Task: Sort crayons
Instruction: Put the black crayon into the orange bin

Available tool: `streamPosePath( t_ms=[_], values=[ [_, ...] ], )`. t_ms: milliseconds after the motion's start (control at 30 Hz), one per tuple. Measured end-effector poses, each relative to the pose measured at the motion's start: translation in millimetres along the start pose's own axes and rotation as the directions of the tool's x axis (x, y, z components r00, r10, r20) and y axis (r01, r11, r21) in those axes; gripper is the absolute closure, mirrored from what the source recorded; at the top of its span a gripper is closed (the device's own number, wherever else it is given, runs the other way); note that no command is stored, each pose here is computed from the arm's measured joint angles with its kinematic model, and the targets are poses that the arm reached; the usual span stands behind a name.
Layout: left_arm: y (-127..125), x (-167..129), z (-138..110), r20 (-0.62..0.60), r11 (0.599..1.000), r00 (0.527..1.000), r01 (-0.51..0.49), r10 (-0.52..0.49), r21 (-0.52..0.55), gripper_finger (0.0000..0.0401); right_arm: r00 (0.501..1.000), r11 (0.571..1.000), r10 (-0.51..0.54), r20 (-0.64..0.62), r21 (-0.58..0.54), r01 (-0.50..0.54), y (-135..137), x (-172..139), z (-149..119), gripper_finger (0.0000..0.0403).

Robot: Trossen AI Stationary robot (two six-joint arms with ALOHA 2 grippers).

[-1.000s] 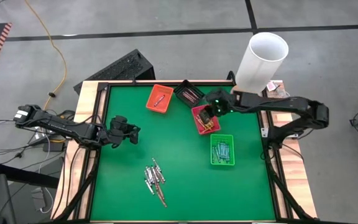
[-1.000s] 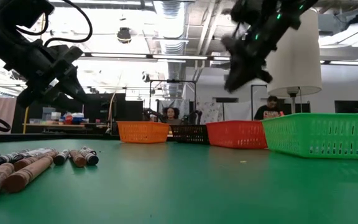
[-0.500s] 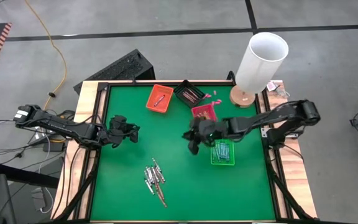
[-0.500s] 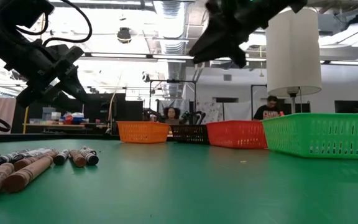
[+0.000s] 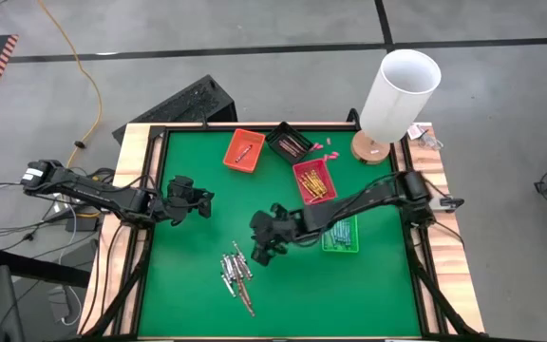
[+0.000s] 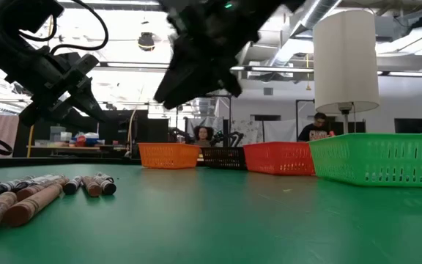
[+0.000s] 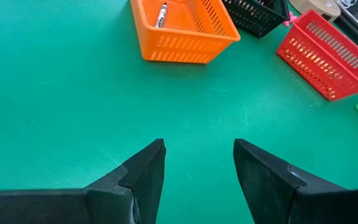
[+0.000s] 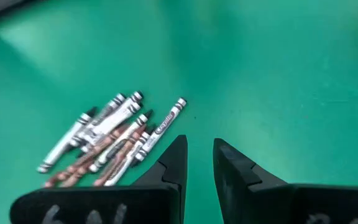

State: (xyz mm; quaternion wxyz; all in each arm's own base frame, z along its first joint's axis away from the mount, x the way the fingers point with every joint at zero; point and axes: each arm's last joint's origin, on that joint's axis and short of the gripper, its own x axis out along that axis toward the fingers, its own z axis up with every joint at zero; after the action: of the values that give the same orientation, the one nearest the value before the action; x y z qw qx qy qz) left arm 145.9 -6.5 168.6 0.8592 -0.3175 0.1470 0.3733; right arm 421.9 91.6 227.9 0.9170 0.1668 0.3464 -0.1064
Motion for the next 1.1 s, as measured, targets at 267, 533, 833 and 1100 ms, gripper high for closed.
streamPosePath(
  t_ms=[267,533,833,1100],
  values=[
    [0.0,0.0,0.0,0.0,1.0,1.0,0.0,0.0,0.0,0.0221,0.994,0.996,-0.085,-0.071,-0.038,0.083,20.0,36.7,6.0,0.0326],
    [0.1,0.0,0.0,0.002,1.0,1.0,-0.001,0.001,0.003,0.0221,0.991,0.994,-0.105,-0.08,-0.037,0.102,26.8,61.7,4.2,0.0326],
    [0.1,0.0,0.0,0.003,1.0,1.0,-0.002,0.002,0.003,0.0221,0.992,0.992,-0.121,-0.038,-0.025,0.12,33.1,65.0,1.4,0.0326],
    [0.1,0.0,0.1,0.003,1.0,1.0,-0.002,0.002,0.001,0.0221,0.99,0.99,-0.142,-0.02,-0.027,0.142,31.4,67.5,-1.7,0.0326]
  ],
)
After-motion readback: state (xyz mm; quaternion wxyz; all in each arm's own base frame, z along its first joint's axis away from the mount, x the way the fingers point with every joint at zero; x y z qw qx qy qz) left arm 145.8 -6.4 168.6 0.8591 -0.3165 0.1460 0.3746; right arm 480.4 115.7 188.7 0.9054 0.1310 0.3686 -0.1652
